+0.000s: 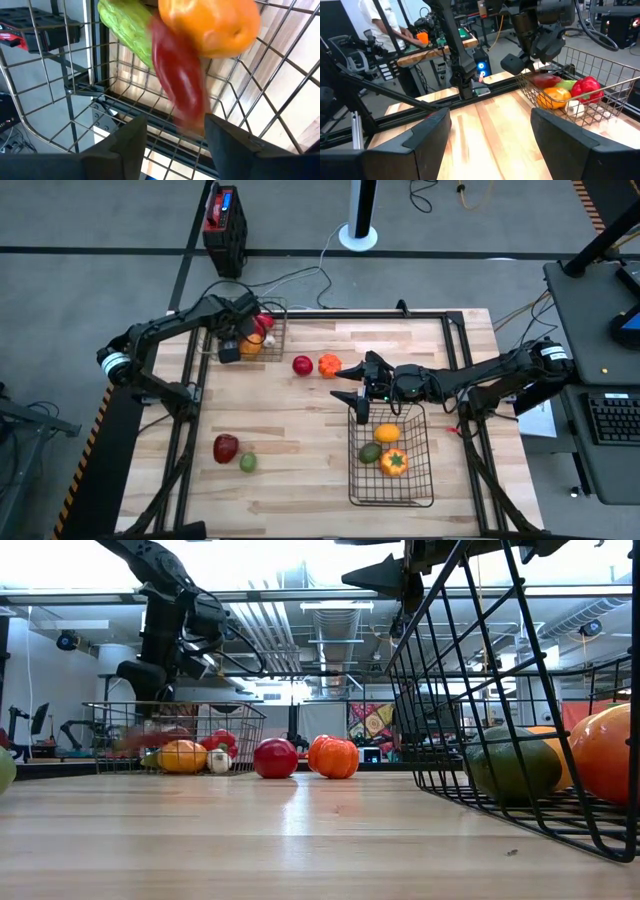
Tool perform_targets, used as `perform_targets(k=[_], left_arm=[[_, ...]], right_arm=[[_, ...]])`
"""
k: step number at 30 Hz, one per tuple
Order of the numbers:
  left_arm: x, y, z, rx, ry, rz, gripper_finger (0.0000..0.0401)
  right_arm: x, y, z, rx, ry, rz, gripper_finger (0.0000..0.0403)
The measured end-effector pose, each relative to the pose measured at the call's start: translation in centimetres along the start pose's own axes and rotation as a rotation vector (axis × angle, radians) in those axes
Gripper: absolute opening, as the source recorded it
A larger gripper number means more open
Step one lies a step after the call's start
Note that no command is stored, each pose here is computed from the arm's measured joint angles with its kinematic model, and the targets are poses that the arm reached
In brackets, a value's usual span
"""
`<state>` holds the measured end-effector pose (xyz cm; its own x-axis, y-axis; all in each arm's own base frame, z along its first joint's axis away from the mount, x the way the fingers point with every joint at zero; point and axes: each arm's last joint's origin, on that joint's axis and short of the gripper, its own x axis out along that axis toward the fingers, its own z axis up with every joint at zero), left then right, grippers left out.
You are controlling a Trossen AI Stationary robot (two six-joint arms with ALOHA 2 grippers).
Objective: Sort produce into baskets
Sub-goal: Put the red chili pepper into the gold wire basket, then put the red apple into the black wire basket
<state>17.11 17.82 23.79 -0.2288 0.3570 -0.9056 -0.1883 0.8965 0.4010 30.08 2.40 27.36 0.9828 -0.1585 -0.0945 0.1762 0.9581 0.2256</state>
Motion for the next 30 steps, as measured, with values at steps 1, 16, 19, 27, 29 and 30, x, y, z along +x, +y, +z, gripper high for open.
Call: perform_targets(k=[1, 16, 19, 27, 29, 30], left_arm=[[0.0, 0.0, 0.0, 0.000, 0.000, 0.000, 0.0182], [0.0, 0.1, 0.2, -0.019, -0.014, 0.017, 0.0185], [0.0, 0.2, 0.3, -0.042, -0.021, 0.022, 0.0185], [-2.8, 1.4, 0.0, -0.175, -0.106, 0.089, 0.0185], [-4.1, 1.7, -0.4, -0.217, -0.158, 0.099, 0.0185], [-4.8, 1.7, -0.6, -0.237, -0.194, 0.092, 0.0185]], right_arm=[[0.0, 0.0, 0.0, 0.000, 0.000, 0.000, 0.0269], [0.0, 0.0, 0.0, 0.000, 0.001, 0.000, 0.0270], [0.0, 0.0, 0.0, 0.000, 0.001, 0.000, 0.0270], [0.0, 0.0, 0.0, 0.002, 0.002, 0.000, 0.0278], [0.0, 0.0, 0.0, 0.008, 0.002, -0.001, 0.0278], [0.0, 0.0, 0.0, 0.008, 0.002, -0.001, 0.0277]])
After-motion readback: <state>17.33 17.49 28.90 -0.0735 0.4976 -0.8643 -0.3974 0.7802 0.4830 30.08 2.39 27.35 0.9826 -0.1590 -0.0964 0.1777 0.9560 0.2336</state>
